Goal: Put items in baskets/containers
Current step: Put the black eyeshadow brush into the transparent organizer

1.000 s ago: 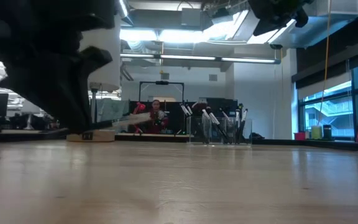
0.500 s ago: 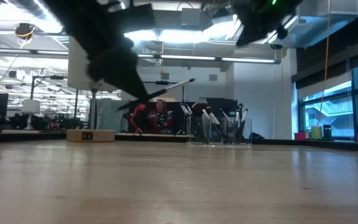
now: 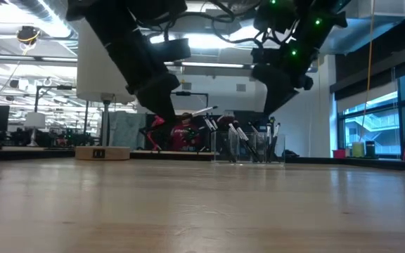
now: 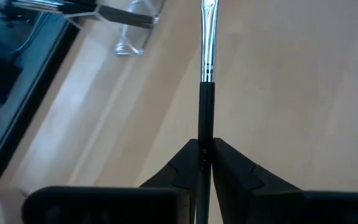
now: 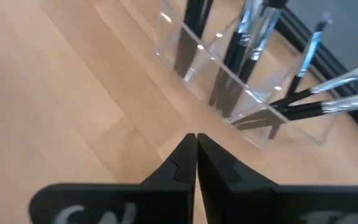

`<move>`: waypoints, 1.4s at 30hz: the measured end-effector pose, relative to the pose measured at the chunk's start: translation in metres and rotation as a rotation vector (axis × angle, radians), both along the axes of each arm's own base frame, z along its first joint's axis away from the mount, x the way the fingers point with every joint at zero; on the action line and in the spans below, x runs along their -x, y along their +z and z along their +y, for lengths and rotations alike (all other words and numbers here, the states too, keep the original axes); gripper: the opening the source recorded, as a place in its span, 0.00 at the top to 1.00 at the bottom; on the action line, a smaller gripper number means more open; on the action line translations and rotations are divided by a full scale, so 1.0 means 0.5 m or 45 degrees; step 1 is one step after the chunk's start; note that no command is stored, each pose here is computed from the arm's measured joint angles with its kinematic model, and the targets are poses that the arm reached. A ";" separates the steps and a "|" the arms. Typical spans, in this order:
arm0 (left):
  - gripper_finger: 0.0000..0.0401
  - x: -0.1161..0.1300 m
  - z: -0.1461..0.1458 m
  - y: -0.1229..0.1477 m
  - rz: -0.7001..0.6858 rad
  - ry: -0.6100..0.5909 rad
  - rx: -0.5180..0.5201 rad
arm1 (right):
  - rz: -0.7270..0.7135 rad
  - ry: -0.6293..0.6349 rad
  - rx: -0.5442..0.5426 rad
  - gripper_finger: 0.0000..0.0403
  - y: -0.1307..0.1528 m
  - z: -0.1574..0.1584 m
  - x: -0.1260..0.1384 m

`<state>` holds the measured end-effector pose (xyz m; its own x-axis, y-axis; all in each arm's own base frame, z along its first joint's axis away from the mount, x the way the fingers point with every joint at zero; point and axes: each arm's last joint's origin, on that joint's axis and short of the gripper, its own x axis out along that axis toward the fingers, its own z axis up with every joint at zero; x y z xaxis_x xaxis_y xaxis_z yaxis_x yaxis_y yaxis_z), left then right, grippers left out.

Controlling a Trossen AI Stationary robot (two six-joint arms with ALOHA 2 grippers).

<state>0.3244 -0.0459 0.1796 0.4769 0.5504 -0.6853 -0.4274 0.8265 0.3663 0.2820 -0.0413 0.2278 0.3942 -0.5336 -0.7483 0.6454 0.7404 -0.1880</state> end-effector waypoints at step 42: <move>0.91 0.104 0.064 0.056 -0.581 0.312 0.123 | -1.170 0.368 -0.301 0.87 -0.090 0.042 0.012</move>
<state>0.2725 -0.0139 0.2078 0.6036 0.6280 -0.4912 -0.7108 0.7030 0.0252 0.2758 -0.0205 0.1827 0.9660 -0.2021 -0.1612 0.2551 0.8460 0.4682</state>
